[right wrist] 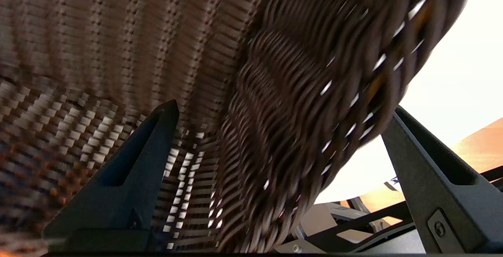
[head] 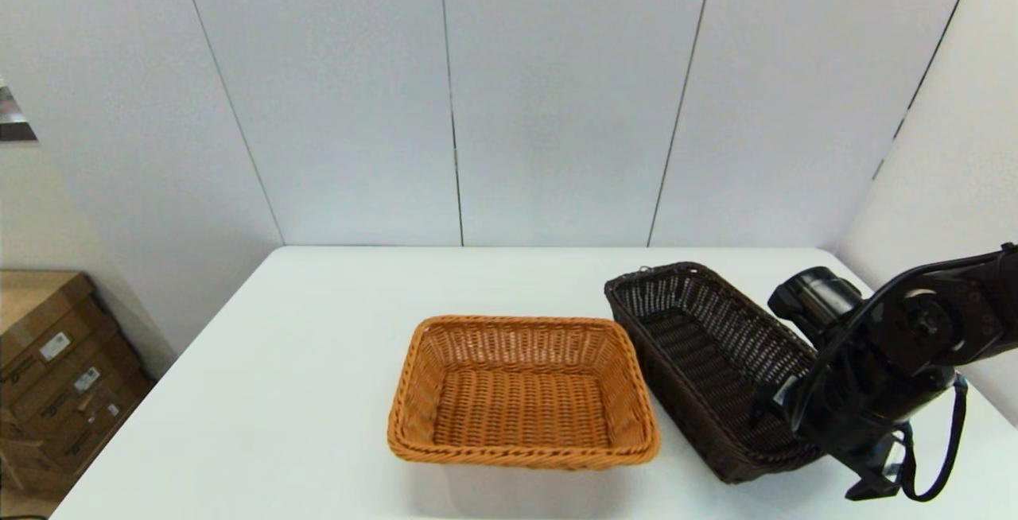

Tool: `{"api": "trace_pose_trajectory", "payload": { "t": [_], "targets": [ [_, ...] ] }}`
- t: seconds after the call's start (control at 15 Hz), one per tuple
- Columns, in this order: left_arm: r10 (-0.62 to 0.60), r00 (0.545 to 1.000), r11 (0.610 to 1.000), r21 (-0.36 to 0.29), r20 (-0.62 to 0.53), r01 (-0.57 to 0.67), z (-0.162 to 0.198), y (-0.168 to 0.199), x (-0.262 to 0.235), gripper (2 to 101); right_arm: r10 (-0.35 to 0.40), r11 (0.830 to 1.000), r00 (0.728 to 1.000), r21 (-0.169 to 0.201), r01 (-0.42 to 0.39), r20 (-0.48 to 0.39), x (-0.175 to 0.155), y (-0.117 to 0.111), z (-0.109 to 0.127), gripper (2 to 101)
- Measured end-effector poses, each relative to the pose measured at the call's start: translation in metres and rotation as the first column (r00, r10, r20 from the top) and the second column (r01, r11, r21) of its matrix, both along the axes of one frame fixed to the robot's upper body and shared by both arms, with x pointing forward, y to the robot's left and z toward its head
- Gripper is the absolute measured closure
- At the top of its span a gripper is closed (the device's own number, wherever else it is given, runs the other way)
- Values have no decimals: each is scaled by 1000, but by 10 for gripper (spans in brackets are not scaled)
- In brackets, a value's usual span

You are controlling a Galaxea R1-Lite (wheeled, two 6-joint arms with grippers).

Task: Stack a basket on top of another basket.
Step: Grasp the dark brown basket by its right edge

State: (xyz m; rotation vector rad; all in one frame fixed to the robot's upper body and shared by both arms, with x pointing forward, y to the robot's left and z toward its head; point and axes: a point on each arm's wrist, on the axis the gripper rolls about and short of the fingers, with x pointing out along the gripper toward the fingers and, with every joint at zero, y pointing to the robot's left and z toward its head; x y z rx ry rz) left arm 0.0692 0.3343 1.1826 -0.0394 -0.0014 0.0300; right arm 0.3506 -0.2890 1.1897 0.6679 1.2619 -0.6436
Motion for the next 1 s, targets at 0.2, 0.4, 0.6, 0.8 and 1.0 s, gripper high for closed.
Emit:
{"api": "trace_pose_trajectory", "payload": {
  "t": [0.2, 0.4, 0.6, 0.8, 1.0],
  "targets": [
    [0, 1000, 1000, 0, 0, 0, 0, 0, 0, 54, -7, 1000, 1000, -3, 7, -24, 0, -2, -6, 43],
    [0, 1000, 1000, 0, 0, 0, 0, 0, 0, 54, -14, 1000, 1000, -8, 14, -27, 0, -4, -6, 43],
    [0, 1000, 1000, 0, 0, 0, 0, 0, 0, 54, -32, 999, 999, -5, 32, -28, 0, -4, -7, 43],
    [0, 1000, 1000, 0, 0, 0, 0, 0, 0, 54, -58, 998, 998, -1, 58, -22, 2, -4, -7, 341],
    [0, 1000, 1000, 0, 0, 0, 0, 0, 0, 54, -59, 998, 998, -2, 58, -25, 2, -4, -7, 540]
  ]
}}
